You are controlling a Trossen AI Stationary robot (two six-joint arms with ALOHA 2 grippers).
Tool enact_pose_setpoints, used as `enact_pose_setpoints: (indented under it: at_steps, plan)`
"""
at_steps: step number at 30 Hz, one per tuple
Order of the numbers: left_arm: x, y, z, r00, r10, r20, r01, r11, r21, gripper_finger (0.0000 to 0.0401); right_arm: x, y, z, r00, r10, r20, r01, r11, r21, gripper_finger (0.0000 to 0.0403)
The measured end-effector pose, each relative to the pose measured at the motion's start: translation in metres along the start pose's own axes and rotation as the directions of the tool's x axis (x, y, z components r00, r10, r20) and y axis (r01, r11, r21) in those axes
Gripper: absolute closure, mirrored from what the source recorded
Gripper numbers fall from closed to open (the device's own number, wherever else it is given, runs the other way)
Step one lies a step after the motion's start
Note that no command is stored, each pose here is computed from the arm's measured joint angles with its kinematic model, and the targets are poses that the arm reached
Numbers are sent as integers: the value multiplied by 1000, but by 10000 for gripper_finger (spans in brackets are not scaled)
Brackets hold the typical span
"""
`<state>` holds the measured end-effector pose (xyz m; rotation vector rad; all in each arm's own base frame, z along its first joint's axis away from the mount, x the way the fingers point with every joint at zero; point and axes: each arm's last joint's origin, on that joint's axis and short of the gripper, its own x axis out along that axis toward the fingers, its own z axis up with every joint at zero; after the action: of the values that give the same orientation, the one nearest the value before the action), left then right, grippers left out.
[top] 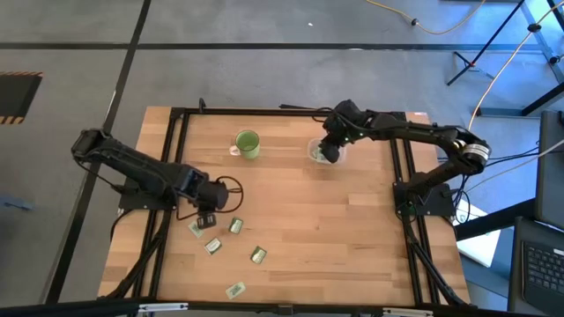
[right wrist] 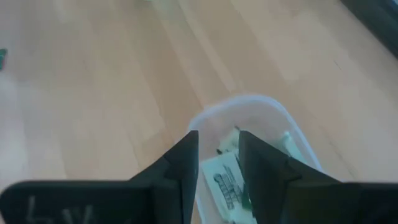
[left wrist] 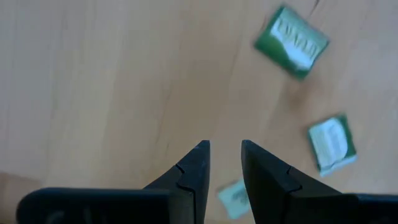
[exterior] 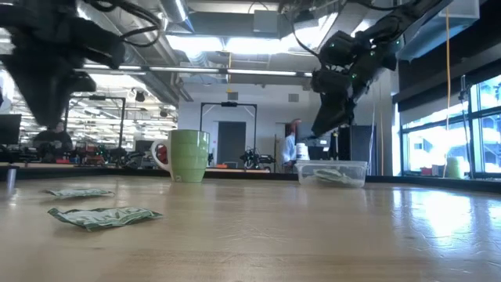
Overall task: Pick and place items into bin
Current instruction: Put the white stevia packet into the transparent bin
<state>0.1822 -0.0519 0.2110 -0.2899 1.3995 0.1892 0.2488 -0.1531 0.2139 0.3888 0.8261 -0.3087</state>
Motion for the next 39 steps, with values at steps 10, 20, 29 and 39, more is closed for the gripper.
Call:
enact_pose_setpoints:
  at_steps: [10,20,29,39]
  plan:
    - [16,-21,-38,993,12,-114,-37,973,-227,315,1,10,1,1000,22,12,-21,999,-32,285]
    - [37,-24,-73,979,71,-192,-146,899,-412,315,1,11,2,1000,23,18,-22,999,-34,285]
    - [57,-21,-82,987,32,-160,-105,877,-469,315,1,11,2,1000,23,18,-23,1000,-13,285]
    - [70,-15,-87,987,17,-161,-98,854,-511,315,1,10,2,1000,23,17,-22,1000,-12,285]
